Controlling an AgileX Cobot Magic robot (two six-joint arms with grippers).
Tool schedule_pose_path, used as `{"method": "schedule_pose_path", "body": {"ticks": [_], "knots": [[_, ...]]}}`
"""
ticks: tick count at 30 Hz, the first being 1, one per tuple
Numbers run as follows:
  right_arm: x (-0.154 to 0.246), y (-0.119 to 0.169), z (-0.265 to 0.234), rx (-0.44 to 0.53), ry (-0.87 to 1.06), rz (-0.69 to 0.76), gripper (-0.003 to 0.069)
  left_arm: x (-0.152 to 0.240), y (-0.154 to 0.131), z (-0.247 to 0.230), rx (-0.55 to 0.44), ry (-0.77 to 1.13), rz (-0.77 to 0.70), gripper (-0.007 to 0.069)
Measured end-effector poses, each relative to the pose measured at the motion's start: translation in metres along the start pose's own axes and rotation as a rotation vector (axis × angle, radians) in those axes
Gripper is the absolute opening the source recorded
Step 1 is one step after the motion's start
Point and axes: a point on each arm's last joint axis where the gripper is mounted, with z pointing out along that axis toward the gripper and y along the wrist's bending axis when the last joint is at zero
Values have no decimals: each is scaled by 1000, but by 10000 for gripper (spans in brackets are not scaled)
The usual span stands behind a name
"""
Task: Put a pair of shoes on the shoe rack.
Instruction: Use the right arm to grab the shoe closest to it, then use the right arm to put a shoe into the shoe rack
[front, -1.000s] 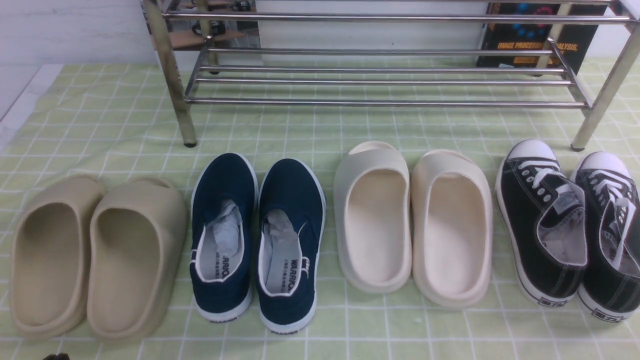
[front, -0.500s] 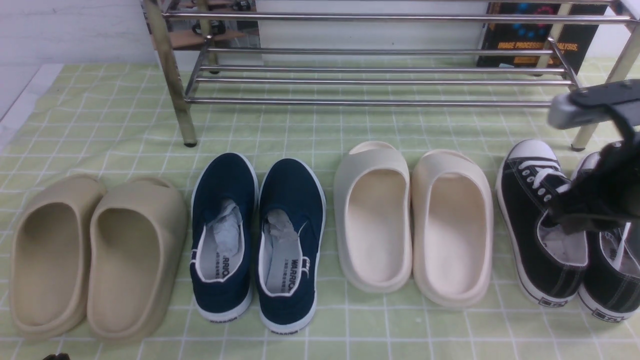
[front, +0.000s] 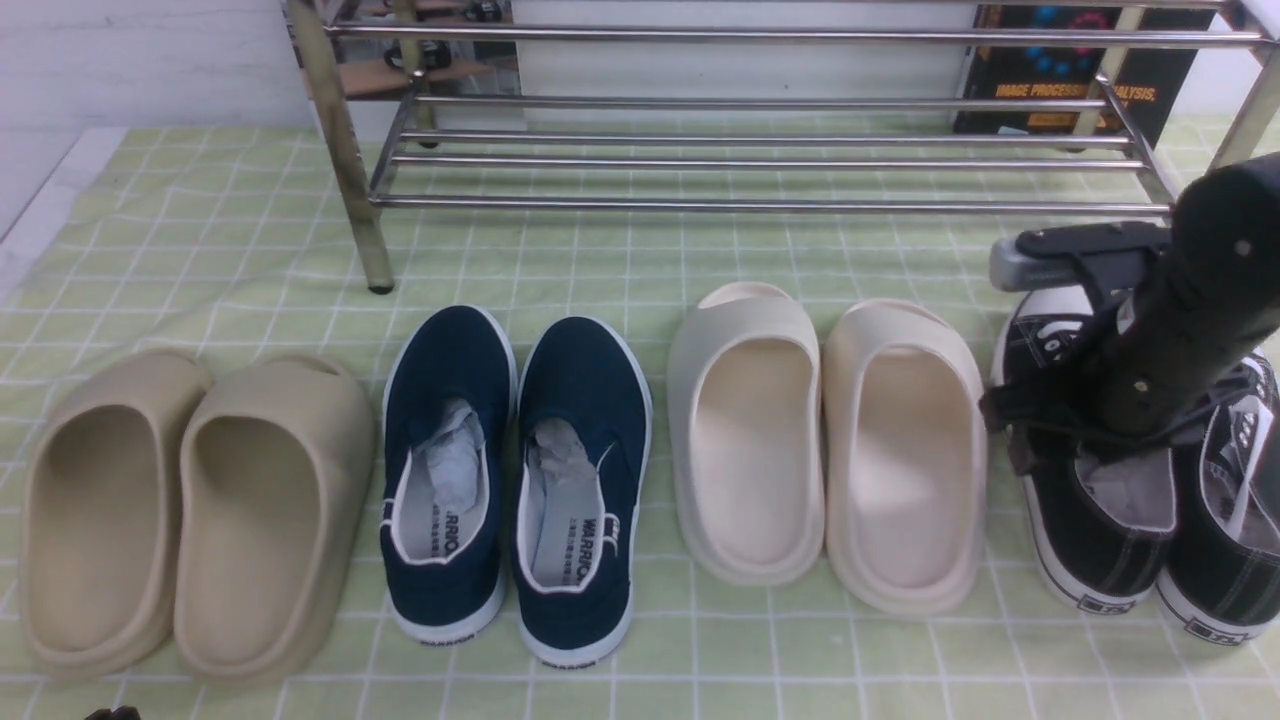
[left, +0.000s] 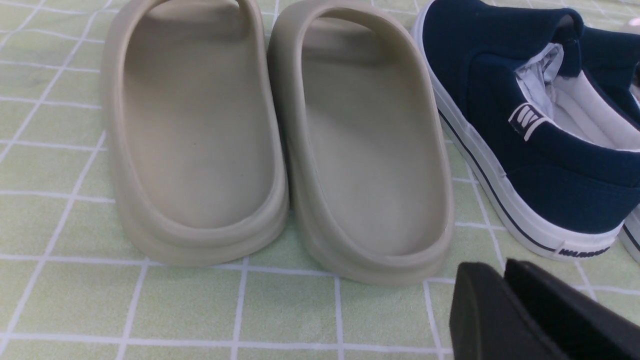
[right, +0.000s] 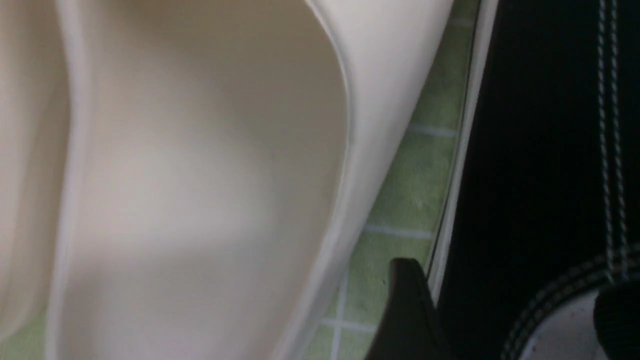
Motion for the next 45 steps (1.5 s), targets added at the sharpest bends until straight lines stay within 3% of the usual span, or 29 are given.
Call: {"method": "schedule_pose_path", "body": {"ticks": [1,6,7,8,15,20,28,45], "knots": [[0,0,6,5,9,9,432,0,0,0,0,0,0,71],[0,-1,23,21,46,27,111,0,0,0,0,0,0,71],[0,-1,23,21,46,27,98,0,0,0,0,0,0,71],[0,0,22,16,46,34,18,0,0,0,0,0,0,74],[-3,-1,-6,33,87,32,15,0,0,0,0,0,-1,83],[-21,0,-43,50,60,-32,17,0,0,0,1,0,-2,90],[-48,4,-62,52,-22,-70,17,0,0,0,1,0,-2,94],[-162,24,-11,75,-135,-116,18,0,0,0,1,0,-2,113]]}}
